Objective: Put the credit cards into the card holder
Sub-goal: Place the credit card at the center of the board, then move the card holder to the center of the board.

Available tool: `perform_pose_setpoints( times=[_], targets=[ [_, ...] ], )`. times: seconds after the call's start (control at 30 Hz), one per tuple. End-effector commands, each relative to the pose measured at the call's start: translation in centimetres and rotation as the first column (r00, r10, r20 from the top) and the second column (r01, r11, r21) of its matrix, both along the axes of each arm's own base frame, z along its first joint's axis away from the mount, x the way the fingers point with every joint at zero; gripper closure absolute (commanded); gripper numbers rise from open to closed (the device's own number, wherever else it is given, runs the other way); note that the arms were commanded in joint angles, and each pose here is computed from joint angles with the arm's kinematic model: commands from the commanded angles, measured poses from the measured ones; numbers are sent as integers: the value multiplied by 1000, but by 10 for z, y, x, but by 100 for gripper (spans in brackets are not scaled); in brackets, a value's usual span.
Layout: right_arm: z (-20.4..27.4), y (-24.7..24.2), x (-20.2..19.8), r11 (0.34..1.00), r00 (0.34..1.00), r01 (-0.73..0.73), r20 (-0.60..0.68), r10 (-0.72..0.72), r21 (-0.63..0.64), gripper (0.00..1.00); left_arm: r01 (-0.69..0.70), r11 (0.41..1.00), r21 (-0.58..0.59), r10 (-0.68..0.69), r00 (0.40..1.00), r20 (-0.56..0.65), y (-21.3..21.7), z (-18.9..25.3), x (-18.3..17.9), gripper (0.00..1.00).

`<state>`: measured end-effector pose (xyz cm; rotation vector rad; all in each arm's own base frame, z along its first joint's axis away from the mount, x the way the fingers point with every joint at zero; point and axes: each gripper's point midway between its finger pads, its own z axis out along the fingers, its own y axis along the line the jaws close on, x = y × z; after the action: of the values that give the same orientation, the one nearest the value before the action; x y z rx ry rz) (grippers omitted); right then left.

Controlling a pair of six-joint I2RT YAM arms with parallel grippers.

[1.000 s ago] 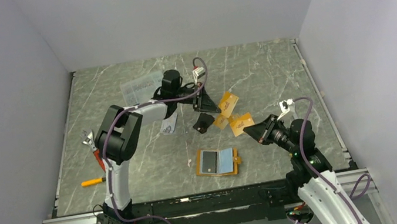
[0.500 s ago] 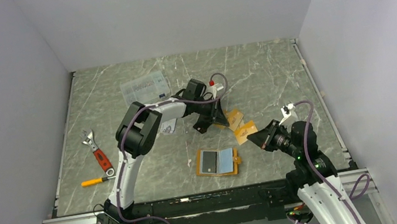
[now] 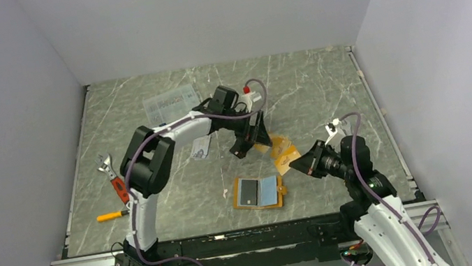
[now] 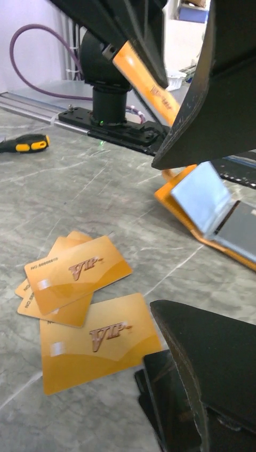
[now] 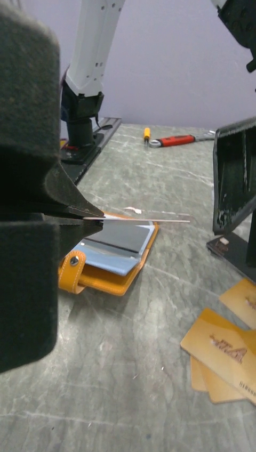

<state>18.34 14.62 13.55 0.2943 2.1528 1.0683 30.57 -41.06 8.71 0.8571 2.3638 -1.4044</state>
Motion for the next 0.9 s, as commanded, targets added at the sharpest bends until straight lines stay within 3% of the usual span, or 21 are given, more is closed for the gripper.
perform_pose_setpoints(
  times=[0.0,0.1,0.23,0.33,0.43,0.63,0.87],
  targets=[
    [51,17,7,991,980,-125,162,117,42,100,66,993,-102,-51,989,142,17,78,-7,1],
    [71,32,5,968,951,-239,219,216,83,100,123,973,-197,-96,985,140,30,113,-24,2],
    [95,49,2,914,899,-370,313,306,169,100,219,934,-284,-175,970,171,49,166,-58,23],
    [114,58,-8,861,848,-459,394,354,216,100,300,921,-249,-238,939,249,67,193,-80,17],
    [129,67,-13,826,795,-534,443,415,183,100,339,914,-223,-269,918,291,80,197,-95,13],
    [149,85,-25,766,716,-629,487,501,137,100,337,911,-239,-281,930,238,89,190,-110,17],
    [159,90,-22,763,699,-637,499,512,110,100,341,903,-263,-278,928,246,89,197,-116,27]
  ],
)
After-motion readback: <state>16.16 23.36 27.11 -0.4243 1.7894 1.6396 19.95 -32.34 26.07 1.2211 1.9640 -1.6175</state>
